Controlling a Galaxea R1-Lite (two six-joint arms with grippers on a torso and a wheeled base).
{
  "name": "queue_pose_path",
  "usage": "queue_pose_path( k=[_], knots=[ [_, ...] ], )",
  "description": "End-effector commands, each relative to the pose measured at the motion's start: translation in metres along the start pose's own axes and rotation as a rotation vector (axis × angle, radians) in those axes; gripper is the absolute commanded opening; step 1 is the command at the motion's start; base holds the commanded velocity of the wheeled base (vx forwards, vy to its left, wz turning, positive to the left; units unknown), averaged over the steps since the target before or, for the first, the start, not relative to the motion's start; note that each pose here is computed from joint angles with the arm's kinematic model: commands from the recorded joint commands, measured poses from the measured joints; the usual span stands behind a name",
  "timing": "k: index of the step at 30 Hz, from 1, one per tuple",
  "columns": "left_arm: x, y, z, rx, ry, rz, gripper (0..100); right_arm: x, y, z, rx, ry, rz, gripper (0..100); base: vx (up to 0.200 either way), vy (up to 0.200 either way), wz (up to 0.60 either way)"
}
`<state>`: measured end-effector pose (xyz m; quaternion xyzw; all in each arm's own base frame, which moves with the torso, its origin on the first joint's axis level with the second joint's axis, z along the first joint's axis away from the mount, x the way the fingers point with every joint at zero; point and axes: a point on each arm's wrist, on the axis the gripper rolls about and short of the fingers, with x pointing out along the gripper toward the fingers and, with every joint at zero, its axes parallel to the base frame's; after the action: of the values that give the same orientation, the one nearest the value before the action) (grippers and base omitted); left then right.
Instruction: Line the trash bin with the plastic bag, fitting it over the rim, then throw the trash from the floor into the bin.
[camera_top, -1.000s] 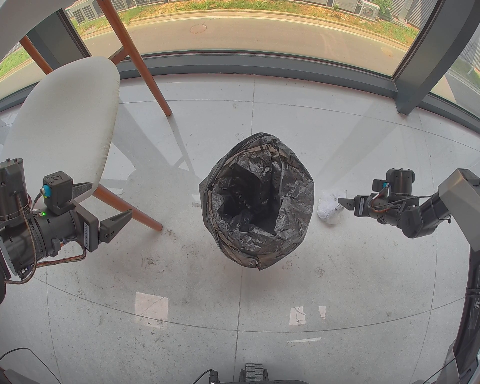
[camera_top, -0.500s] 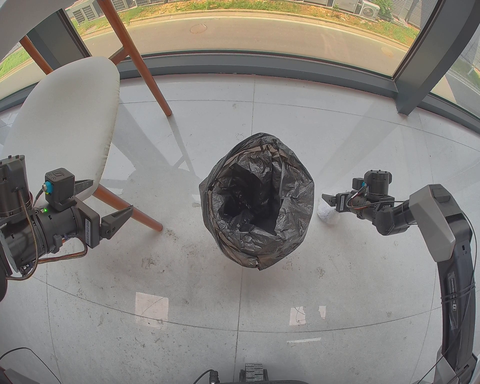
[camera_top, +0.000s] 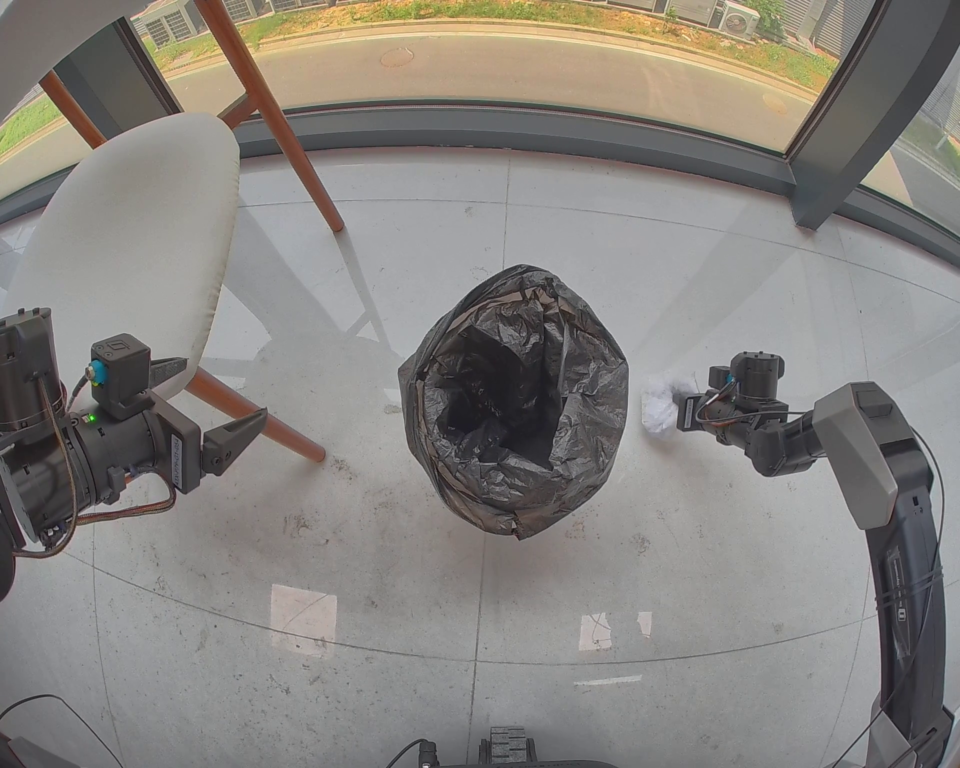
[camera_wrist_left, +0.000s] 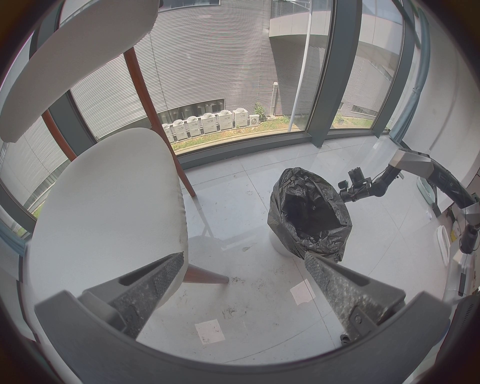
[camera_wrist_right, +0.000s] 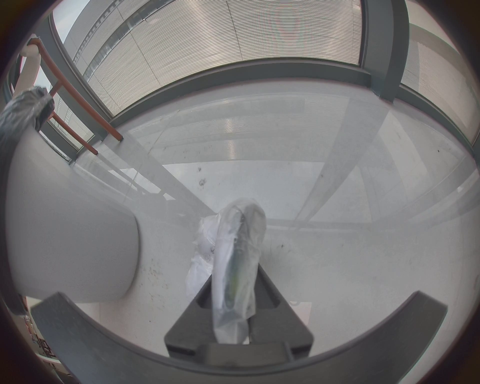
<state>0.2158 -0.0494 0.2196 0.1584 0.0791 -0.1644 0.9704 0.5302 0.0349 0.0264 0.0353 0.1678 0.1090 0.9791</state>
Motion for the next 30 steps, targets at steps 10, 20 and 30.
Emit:
queue_pose_path(
  k=[10,20,30],
  knots=[
    [-0.002,0.000,0.000,0.004,0.001,0.001,100,-0.262,0.059,0.139,0.083,0.033,0.311,0,0.000,0.000,0.00],
    [-0.002,-0.001,-0.005,0.004,0.017,-0.006,100,-0.307,0.146,0.097,-0.011,0.119,0.621,0,0.000,0.000,0.00],
    [-0.002,-0.002,-0.006,0.004,0.022,-0.008,100,-0.268,0.190,0.083,-0.055,0.100,0.740,0,0.000,0.000,0.00]
  ],
)
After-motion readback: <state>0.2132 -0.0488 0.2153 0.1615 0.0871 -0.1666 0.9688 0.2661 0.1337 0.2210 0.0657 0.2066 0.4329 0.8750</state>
